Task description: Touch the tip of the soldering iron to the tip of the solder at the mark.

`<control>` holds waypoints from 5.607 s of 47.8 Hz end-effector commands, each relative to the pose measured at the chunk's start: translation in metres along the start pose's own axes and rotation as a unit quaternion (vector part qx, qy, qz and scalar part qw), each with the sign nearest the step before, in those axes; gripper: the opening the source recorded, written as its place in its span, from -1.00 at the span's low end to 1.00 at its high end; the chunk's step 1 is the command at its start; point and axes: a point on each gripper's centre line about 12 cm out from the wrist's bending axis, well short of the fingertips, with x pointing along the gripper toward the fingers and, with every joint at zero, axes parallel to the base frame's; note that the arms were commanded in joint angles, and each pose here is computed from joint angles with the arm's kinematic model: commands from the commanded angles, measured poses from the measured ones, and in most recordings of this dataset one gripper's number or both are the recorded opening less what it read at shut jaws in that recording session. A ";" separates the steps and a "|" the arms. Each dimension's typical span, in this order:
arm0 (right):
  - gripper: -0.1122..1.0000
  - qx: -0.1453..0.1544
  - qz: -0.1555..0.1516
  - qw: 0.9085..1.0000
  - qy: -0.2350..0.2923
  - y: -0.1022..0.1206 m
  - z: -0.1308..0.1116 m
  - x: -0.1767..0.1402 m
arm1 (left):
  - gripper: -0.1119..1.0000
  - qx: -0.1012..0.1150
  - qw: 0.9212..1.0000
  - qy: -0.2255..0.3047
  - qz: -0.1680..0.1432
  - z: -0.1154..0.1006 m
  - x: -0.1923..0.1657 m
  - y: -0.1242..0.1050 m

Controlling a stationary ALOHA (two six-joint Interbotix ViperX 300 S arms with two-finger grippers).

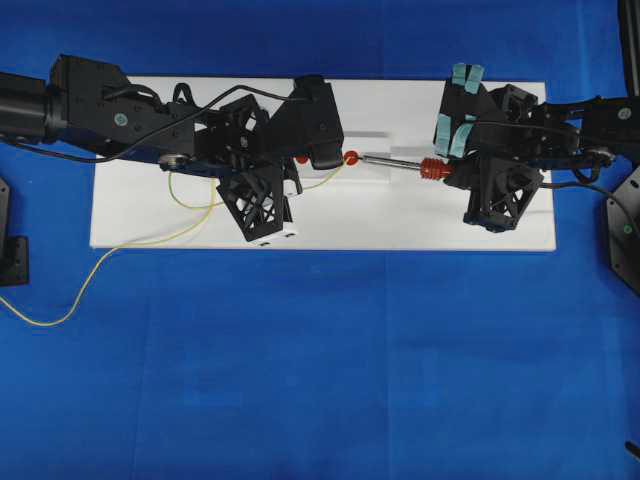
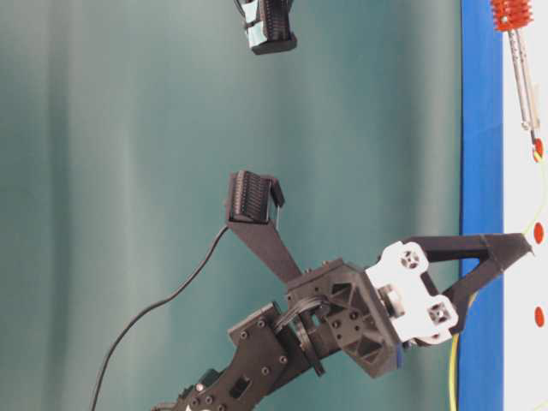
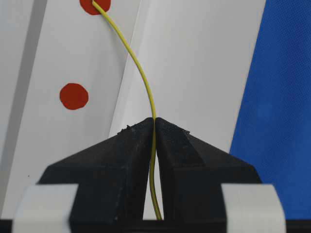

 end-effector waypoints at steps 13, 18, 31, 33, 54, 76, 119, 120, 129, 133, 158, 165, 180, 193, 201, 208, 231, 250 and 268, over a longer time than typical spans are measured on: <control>-0.69 0.001 0.003 1.000 -0.019 0.001 0.012 -0.005 | -0.75 0.003 1.000 -0.021 -0.003 0.014 -0.009 -0.003; -0.69 0.001 0.003 1.000 -0.021 0.001 0.012 -0.005 | -0.75 0.002 1.000 -0.020 -0.003 0.014 -0.009 -0.003; -0.69 0.001 0.003 1.000 -0.019 0.001 0.012 -0.005 | -0.75 0.004 1.000 -0.021 -0.003 0.014 -0.008 -0.003; -0.69 0.001 0.003 1.000 -0.019 0.001 0.012 -0.005 | -0.75 0.003 1.000 -0.021 -0.003 0.014 -0.008 -0.003; -0.69 0.001 0.003 1.000 -0.021 0.001 0.012 -0.005 | -0.75 0.004 1.000 -0.020 -0.004 0.014 -0.008 -0.004; -0.69 0.001 0.003 1.000 -0.021 0.001 0.012 -0.005 | -0.75 0.003 1.000 -0.025 -0.004 0.018 -0.047 -0.004; -0.69 0.002 0.013 0.997 -0.074 0.001 0.009 -0.039 | -0.75 -0.008 0.998 -0.068 -0.015 -0.020 -0.108 -0.001; -0.69 0.001 0.013 0.997 -0.076 0.001 0.008 -0.041 | -0.75 -0.007 0.997 -0.069 -0.014 -0.022 -0.109 -0.001; -0.69 0.005 0.019 0.993 -0.115 -0.002 -0.004 -0.060 | -0.75 -0.013 0.996 -0.082 -0.017 -0.028 -0.113 0.000; -0.69 0.005 0.023 0.991 -0.133 -0.003 -0.004 -0.065 | -0.75 -0.016 0.996 -0.084 -0.018 -0.028 -0.114 0.000; -0.69 -0.050 0.142 0.973 -0.173 0.067 -0.011 -0.080 | -0.75 0.049 0.989 -0.093 -0.104 -0.055 -0.133 -0.071; -0.69 -0.085 0.189 0.964 -0.163 0.099 -0.024 -0.079 | -0.75 0.075 0.977 -0.114 -0.165 -0.079 -0.140 -0.108; -0.69 -0.110 0.217 0.962 -0.126 0.136 -0.057 -0.034 | -0.75 0.069 0.957 -0.156 -0.236 -0.133 -0.104 -0.132; -0.69 -0.127 0.210 0.964 -0.099 0.159 -0.087 0.016 | -0.75 0.092 0.961 -0.116 -0.232 -0.163 -0.050 -0.148; -0.68 -0.125 0.199 0.968 -0.087 0.164 -0.090 0.034 | -0.75 0.098 0.964 -0.102 -0.226 -0.166 -0.032 -0.153; -0.68 -0.126 0.198 0.968 -0.087 0.165 -0.090 0.035 | -0.75 0.098 0.964 -0.100 -0.224 -0.167 -0.032 -0.152; 0.40 -0.111 0.202 0.969 -0.094 0.167 -0.084 0.031 | -0.02 0.101 0.970 -0.066 -0.209 -0.165 -0.041 -0.150; 0.60 -0.099 0.239 0.951 -0.170 0.145 -0.036 -0.054 | 0.54 0.110 0.969 -0.108 -0.195 -0.123 -0.121 -0.121; 0.59 -0.098 0.163 0.930 -0.315 0.063 -0.003 -0.130 | 0.54 0.092 0.955 -0.248 -0.132 -0.104 -0.180 -0.046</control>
